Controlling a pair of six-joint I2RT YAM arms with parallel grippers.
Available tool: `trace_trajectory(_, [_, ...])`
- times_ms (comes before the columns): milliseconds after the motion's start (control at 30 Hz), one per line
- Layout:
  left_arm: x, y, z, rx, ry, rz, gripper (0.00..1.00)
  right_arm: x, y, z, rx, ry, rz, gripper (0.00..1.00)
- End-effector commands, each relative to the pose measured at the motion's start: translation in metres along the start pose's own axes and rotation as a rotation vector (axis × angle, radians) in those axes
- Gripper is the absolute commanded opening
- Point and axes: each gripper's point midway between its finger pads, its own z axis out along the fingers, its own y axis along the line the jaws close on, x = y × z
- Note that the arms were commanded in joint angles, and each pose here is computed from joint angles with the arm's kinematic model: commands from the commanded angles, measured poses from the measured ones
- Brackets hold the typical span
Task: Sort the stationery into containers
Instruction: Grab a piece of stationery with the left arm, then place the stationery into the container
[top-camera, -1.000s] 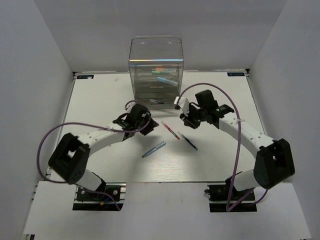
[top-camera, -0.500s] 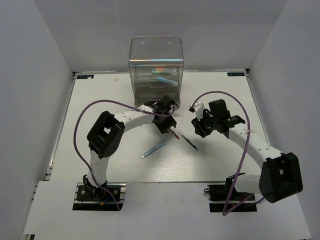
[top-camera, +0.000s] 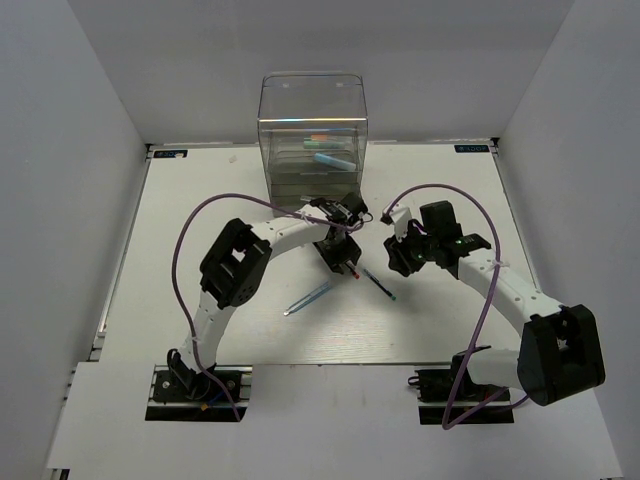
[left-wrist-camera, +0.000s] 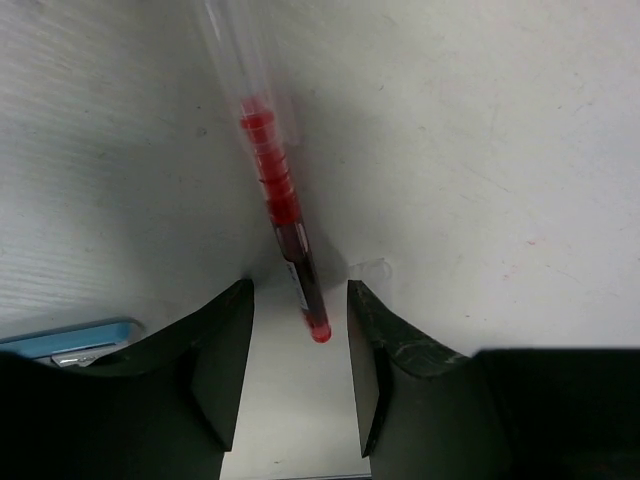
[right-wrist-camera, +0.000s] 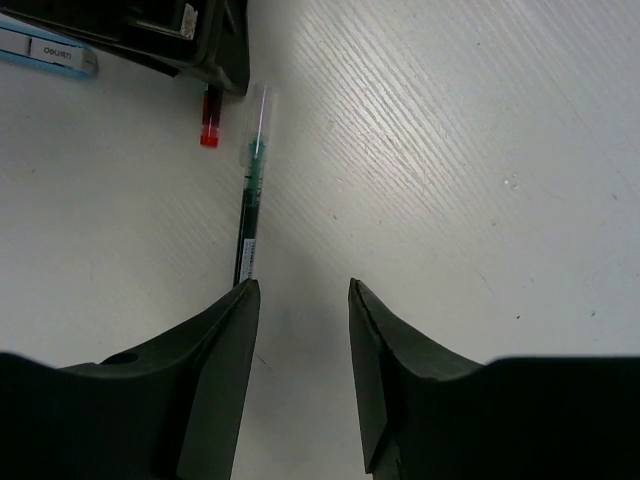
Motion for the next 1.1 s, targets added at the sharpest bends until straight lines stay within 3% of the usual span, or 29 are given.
trace_trajectory(0, [0.001, 0.015, 0.002, -0.074, -0.006, -0.001, 0.53, -0.008, 0.001, -0.003, -0.004, -0.05, 0.01, 0.47])
trace_trajectory(100, [0.006, 0.024, 0.002, -0.097, -0.008, 0.01, 0.47, -0.007, 0.0, -0.004, -0.003, -0.055, 0.018, 0.47])
trace_trajectory(133, [0.007, 0.027, 0.003, -0.106, -0.006, 0.01, 0.38, -0.007, 0.002, -0.003, -0.006, -0.052, 0.02, 0.47])
trace_trajectory(333, [0.022, 0.047, 0.002, -0.105, 0.008, 0.03, 0.15, -0.006, 0.004, -0.004, -0.013, -0.055, 0.021, 0.47])
trace_trajectory(467, [0.03, 0.045, -0.011, -0.049, 0.009, 0.045, 0.05, -0.003, 0.006, -0.004, -0.026, -0.051, 0.015, 0.47])
trace_trajectory(567, [0.032, 0.032, -0.026, 0.047, -0.024, 0.07, 0.0, 0.001, 0.012, -0.004, -0.055, -0.045, -0.011, 0.58])
trace_trajectory(733, [0.018, -0.005, -0.086, 0.253, -0.109, 0.064, 0.0, 0.013, 0.019, -0.003, -0.078, -0.04, -0.034, 0.88])
trace_trajectory(933, [-0.02, -0.044, -0.137, 0.378, -0.214, -0.019, 0.0, 0.016, 0.018, -0.002, -0.065, -0.042, -0.037, 0.88])
trace_trajectory(1067, [-0.051, -0.056, -0.16, 0.419, -0.307, -0.156, 0.0, 0.018, 0.017, -0.003, -0.05, -0.041, -0.044, 0.88])
